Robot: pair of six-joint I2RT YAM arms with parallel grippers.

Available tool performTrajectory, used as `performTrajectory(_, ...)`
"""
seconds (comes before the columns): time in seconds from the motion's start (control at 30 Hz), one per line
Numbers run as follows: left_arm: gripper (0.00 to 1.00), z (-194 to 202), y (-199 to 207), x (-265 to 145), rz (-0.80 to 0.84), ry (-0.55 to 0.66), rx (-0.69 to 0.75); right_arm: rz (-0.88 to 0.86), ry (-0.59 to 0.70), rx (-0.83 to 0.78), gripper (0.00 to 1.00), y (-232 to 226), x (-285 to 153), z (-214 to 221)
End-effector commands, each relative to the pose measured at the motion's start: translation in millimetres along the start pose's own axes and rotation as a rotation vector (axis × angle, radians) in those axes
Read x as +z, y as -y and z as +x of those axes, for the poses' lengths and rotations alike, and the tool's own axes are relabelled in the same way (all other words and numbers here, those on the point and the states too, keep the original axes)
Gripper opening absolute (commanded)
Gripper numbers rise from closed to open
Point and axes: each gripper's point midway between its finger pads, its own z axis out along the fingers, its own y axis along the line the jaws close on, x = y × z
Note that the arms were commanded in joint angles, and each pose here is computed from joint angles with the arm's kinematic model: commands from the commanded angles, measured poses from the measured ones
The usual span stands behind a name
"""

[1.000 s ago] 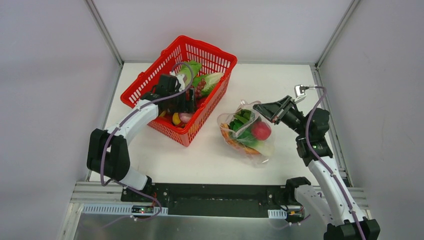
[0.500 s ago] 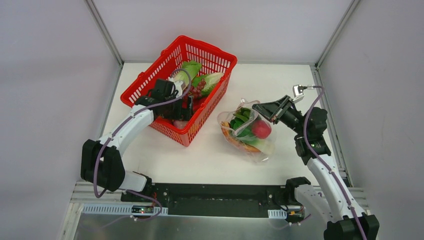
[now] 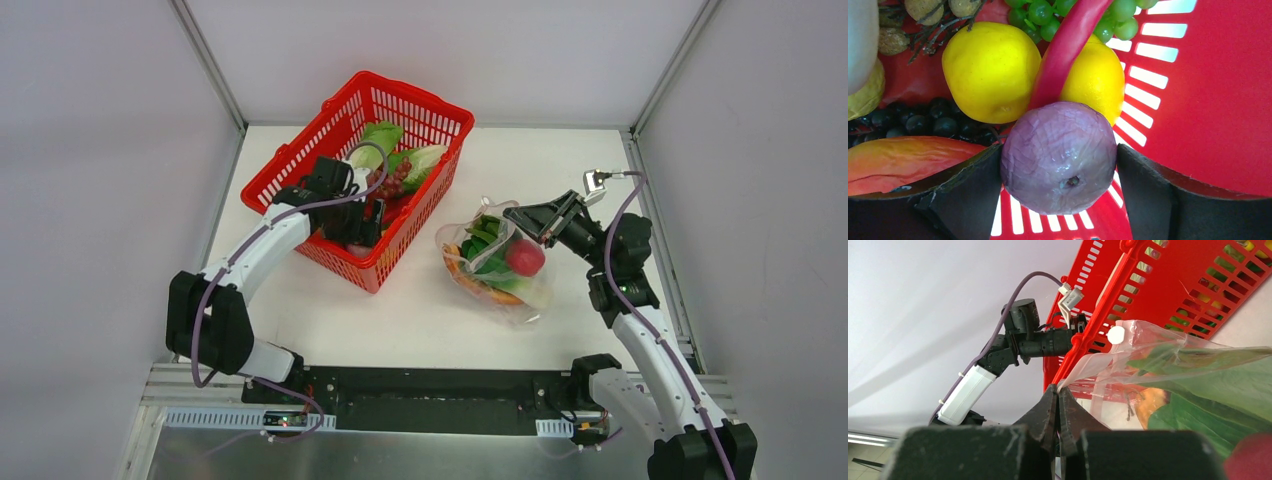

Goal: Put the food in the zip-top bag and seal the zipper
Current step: Pick up the fake vegetable from the bin.

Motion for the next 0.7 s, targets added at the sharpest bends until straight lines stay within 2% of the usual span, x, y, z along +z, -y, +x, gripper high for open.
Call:
performTrajectory(0.0, 0.8, 2, -1, 0, -0.007, -0.034, 0.021, -0.083, 0.04, -0.062, 0.0, -24, -4, -8)
performTrajectory(0.03, 0.8, 3, -1, 0, -0.008, -0.034, 0.021, -0.083, 0.039, -0.061, 0.0, -24, -4, -8)
performTrajectory(0.07, 0.74, 2, 0, -2, -0.007, -0.027, 0.025, -0.082, 0.038, -0.059, 0.0, -23, -3, -8)
performTrajectory(0.13, 0.55, 0, 1, -7, -0.004, -0.007, 0.03, -0.083, 0.037, -0.058, 0.0, -23, -4, -7)
performTrajectory(0.2, 0.47, -3, 1, -14, -0.011, 0.012, 0.031, -0.082, 0.038, -0.057, 0.0, -24, -3, -8)
performTrajectory(0.33, 0.39, -14, 6, -36, -0.007, 0.094, 0.047, -0.085, 0.039, -0.059, 0.0, -25, -3, -8)
performTrajectory(0.5, 0.37, -40, 21, -83, 0.027, 0.309, 0.052, -0.086, 0.041, -0.056, 0.0, -25, -4, -8)
performTrajectory(0.67, 0.37, -66, 65, -123, 0.246, 0.524, 0.057, -0.105, 0.038, -0.074, 0.0, -32, -6, -8)
